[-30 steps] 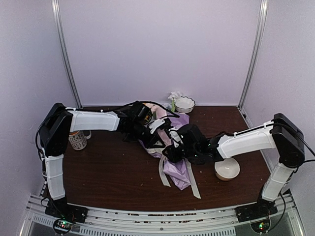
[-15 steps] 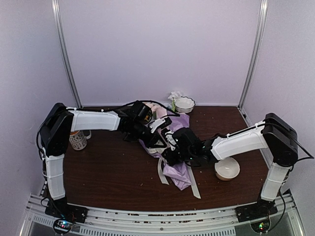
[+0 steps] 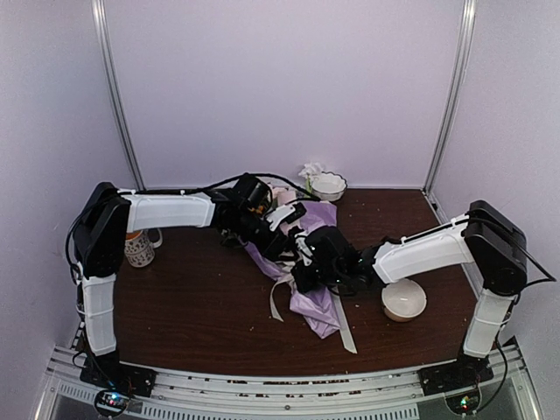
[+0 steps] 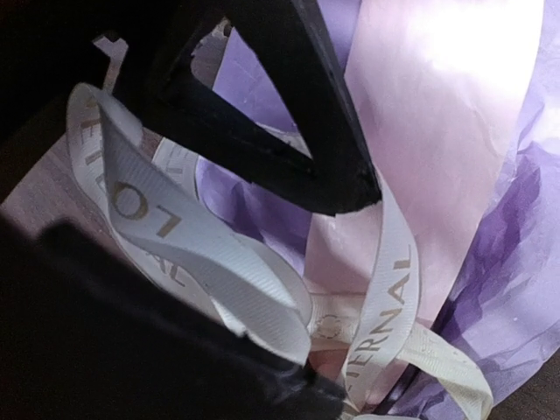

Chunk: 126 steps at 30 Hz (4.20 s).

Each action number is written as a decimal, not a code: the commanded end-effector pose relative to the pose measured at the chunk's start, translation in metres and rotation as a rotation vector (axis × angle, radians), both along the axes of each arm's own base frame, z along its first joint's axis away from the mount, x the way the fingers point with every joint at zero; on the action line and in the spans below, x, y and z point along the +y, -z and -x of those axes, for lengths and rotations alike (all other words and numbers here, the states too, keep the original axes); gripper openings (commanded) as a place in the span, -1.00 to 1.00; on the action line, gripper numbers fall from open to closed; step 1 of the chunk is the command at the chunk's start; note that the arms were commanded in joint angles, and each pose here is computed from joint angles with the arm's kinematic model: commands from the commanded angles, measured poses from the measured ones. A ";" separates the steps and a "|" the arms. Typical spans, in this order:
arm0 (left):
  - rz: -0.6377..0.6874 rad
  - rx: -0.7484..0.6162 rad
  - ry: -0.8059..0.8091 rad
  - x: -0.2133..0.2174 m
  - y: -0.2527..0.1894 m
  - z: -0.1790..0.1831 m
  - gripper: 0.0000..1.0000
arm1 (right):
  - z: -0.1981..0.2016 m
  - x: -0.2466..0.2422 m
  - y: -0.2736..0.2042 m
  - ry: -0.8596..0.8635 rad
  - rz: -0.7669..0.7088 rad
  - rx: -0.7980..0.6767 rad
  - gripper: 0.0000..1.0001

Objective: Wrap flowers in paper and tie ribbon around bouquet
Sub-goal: Cross the half-tied ribbon over the folded bouquet.

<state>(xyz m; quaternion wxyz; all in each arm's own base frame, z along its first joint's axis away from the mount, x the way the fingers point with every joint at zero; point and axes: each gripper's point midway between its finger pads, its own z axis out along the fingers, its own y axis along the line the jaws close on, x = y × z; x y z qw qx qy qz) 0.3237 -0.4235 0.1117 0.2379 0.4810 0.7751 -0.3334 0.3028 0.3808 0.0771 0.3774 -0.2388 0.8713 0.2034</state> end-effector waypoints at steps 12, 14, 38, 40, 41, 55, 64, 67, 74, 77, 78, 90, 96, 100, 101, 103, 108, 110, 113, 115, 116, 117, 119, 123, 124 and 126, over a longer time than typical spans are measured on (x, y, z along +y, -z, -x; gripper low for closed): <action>0.076 -0.143 -0.005 0.006 -0.065 -0.021 0.59 | -0.009 -0.005 0.008 0.034 -0.047 0.056 -1.00; 0.075 -0.154 -0.021 0.012 -0.069 -0.022 0.66 | -0.009 -0.005 0.008 0.033 -0.048 0.059 -1.00; 0.049 -0.099 -0.310 0.070 -0.023 -0.038 0.07 | -0.006 -0.008 0.006 0.033 -0.060 0.055 -1.00; 0.098 -0.075 -0.274 0.063 -0.024 -0.031 -0.01 | -0.006 -0.008 0.006 0.036 -0.062 0.054 -1.00; 0.106 -0.055 -0.269 0.062 -0.020 -0.029 -0.05 | -0.006 -0.008 0.006 0.034 -0.063 0.053 -1.00; 0.104 -0.002 -0.240 0.057 -0.009 -0.022 -0.19 | -0.007 -0.009 0.006 0.039 -0.063 0.053 -1.00; 0.120 -0.020 -0.190 0.054 -0.015 -0.013 -1.00 | -0.007 -0.009 0.004 0.035 -0.065 0.045 -1.00; 0.133 -0.051 -0.171 0.049 -0.025 -0.011 -1.00 | -0.003 -0.006 0.000 0.006 -0.083 0.037 -0.86; 0.096 -0.162 -0.055 0.029 -0.041 0.003 -1.00 | 0.019 0.001 -0.058 -0.131 -0.234 -0.050 -0.44; 0.061 -0.176 -0.037 0.027 -0.036 0.003 -1.00 | 0.025 -0.002 -0.080 -0.161 -0.275 -0.048 -0.31; 0.049 -0.182 -0.027 0.026 -0.035 0.003 -1.00 | 0.028 -0.002 -0.083 -0.173 -0.282 -0.037 -0.30; -0.005 -0.221 0.002 0.025 -0.030 0.002 -1.00 | 0.006 -0.065 -0.084 -0.065 -0.330 0.041 -0.35; -0.008 -0.224 -0.006 0.026 -0.028 0.001 -1.00 | 0.011 -0.083 -0.040 -0.013 -0.204 0.109 -0.15; -0.007 -0.228 -0.016 0.026 -0.030 0.000 -1.00 | 0.006 -0.111 -0.013 0.103 -0.074 0.145 -0.09; -0.006 -0.229 -0.016 0.026 -0.030 0.000 -1.00 | 0.008 -0.114 -0.008 0.113 -0.055 0.153 -0.08; -0.002 -0.232 -0.020 0.027 -0.030 0.000 -1.00 | 0.009 -0.116 -0.005 0.104 -0.036 0.146 -0.08; 0.004 -0.231 -0.031 0.027 -0.032 0.000 -1.00 | 0.005 -0.105 0.004 -0.021 0.094 0.160 -0.07; 0.001 -0.233 -0.035 0.028 -0.032 -0.001 -1.00 | -0.005 -0.118 0.015 0.028 0.203 0.169 -0.06; 0.001 -0.229 -0.033 0.028 -0.031 0.000 -1.00 | -0.010 -0.130 0.025 0.073 0.231 0.221 -0.09; 0.003 -0.230 -0.031 0.027 -0.032 0.000 -1.00 | -0.007 -0.127 0.023 0.053 0.199 0.216 -0.08; 0.004 -0.227 -0.030 0.027 -0.031 0.000 -1.00 | -0.006 -0.124 0.022 0.033 0.188 0.211 -0.07; 0.005 -0.227 -0.029 0.027 -0.030 0.000 -1.00 | -0.005 -0.121 0.022 0.009 0.186 0.209 -0.06; 0.006 -0.223 -0.027 0.026 -0.029 0.000 -1.00 | -0.005 -0.114 0.025 -0.052 0.199 0.215 -0.01; 0.009 -0.210 -0.022 0.024 -0.027 0.001 -1.00 | -0.014 -0.110 0.042 -0.092 0.255 0.269 0.07; 0.007 -0.210 -0.023 0.025 -0.027 0.001 -1.00 | -0.015 -0.108 0.047 -0.099 0.256 0.278 0.07; 0.004 -0.212 -0.027 0.026 -0.027 0.001 -1.00 | -0.019 -0.104 0.048 -0.108 0.238 0.274 0.05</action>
